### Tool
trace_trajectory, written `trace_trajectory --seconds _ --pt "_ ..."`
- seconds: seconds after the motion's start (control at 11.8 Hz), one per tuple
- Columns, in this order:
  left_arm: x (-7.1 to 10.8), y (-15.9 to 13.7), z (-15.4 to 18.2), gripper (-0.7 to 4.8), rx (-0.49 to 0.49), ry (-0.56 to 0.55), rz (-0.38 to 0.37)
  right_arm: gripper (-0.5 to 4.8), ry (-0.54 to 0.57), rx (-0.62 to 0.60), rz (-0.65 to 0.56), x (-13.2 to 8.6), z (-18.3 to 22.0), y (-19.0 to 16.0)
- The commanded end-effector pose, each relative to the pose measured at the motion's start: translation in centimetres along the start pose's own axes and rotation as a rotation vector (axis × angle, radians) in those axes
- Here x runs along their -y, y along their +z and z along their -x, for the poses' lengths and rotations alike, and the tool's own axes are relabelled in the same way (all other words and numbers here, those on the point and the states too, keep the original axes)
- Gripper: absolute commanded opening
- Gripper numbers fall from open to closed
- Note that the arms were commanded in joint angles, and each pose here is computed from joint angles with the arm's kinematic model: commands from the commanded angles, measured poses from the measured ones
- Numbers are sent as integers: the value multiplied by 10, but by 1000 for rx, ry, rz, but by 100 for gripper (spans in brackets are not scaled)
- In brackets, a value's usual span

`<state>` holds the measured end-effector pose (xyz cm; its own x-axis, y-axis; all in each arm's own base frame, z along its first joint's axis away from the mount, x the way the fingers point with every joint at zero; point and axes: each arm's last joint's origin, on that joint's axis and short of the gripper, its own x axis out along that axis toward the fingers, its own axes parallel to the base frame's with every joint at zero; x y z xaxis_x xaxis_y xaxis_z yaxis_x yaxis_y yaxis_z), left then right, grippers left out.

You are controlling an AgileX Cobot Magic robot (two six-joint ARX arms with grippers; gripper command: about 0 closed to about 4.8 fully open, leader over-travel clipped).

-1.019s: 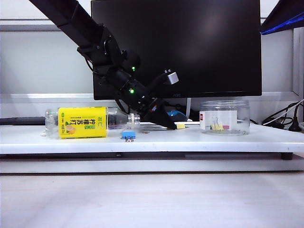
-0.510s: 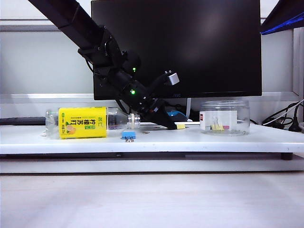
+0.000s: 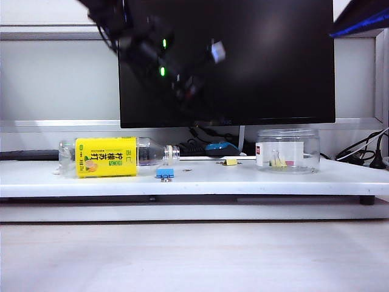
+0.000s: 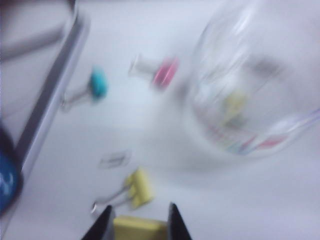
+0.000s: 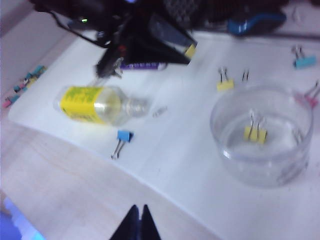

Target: Pick up the clips with the largest number of clips of the same color on the table and place them in a round transparent plastic box.

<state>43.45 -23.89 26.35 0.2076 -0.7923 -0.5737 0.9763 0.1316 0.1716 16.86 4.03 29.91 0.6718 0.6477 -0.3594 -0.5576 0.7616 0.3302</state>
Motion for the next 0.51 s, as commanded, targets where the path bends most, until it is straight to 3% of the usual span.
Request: trace_trajectory --seconds 0.08,0.34,0.42,0.51 --pt "27 32 4 52 118 -171 -18 13 -172 44 67 1 6 10" --pt "61 60 -25 52 143 -239 -105 13 -186 78 96 -5 14 24" --pt "67 66 -31 52 132 -222 -129 13 -161 73 95 -6 14 24" --pt "67 67 -55 52 137 -151 -97 13 -151 42 78 -6 14 20"
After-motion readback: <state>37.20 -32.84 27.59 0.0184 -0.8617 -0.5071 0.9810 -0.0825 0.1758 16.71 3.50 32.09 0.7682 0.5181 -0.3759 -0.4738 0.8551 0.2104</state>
